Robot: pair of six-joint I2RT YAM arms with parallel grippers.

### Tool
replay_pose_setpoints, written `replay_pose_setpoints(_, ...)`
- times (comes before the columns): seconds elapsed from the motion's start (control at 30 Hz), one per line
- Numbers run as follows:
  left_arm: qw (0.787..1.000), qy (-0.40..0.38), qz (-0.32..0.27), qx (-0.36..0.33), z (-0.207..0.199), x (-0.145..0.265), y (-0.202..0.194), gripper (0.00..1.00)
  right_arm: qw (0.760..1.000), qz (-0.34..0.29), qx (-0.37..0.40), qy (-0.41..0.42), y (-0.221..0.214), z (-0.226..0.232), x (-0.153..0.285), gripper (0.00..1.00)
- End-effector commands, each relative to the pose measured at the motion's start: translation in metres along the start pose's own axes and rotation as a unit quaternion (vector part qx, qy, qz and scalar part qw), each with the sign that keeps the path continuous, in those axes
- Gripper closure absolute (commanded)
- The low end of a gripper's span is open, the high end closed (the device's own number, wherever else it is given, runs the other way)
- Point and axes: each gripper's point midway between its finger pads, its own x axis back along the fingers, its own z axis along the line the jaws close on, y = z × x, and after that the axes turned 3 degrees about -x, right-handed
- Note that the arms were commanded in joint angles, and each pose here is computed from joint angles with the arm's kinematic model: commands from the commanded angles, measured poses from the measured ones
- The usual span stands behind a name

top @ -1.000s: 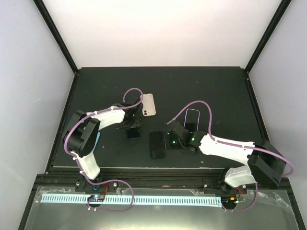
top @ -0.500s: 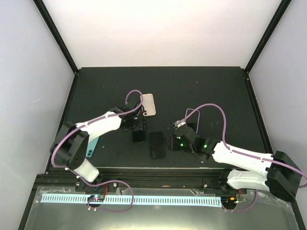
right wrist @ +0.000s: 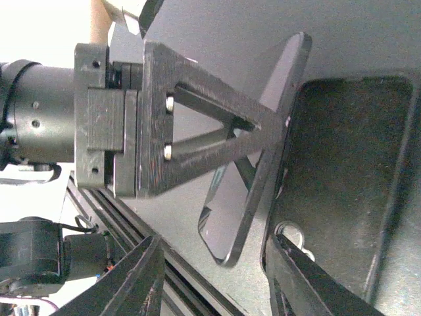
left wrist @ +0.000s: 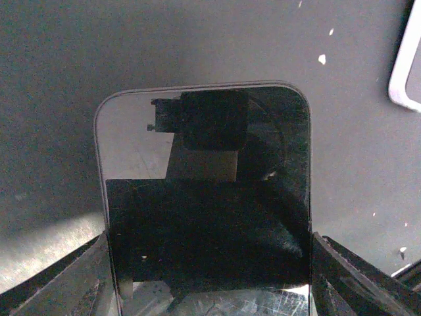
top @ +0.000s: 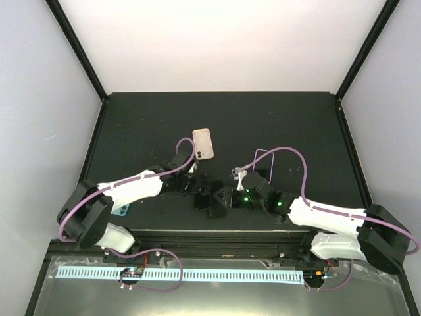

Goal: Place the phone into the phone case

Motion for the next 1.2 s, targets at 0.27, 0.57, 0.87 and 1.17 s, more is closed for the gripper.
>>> replay_pose_setpoints(0.27,0.996,-0.089,-0.008,0.015,-0.045,0.004,0.0,0.4,0.998,0.043,-0.048,0.02,-0.018,-0.003,-0.029,0.62)
replay_pose_setpoints(0.57,0.995,-0.1,-0.011,0.012,-0.052,0.007,-0.003,0.37,0.997,0.045,-0.065,0.011,-0.025,-0.015,-0.031,0.91)
replay_pose_setpoints(0.87,0.995,-0.094,-0.031,0.003,-0.047,0.019,-0.002,0.08,0.994,0.04,-0.09,0.037,-0.03,-0.015,-0.023,0.99)
replay_pose_setpoints(1.17,0.996,-0.073,-0.046,-0.022,-0.036,0.028,-0.002,0.01,0.993,0.045,-0.104,0.038,-0.032,-0.022,-0.023,0.99)
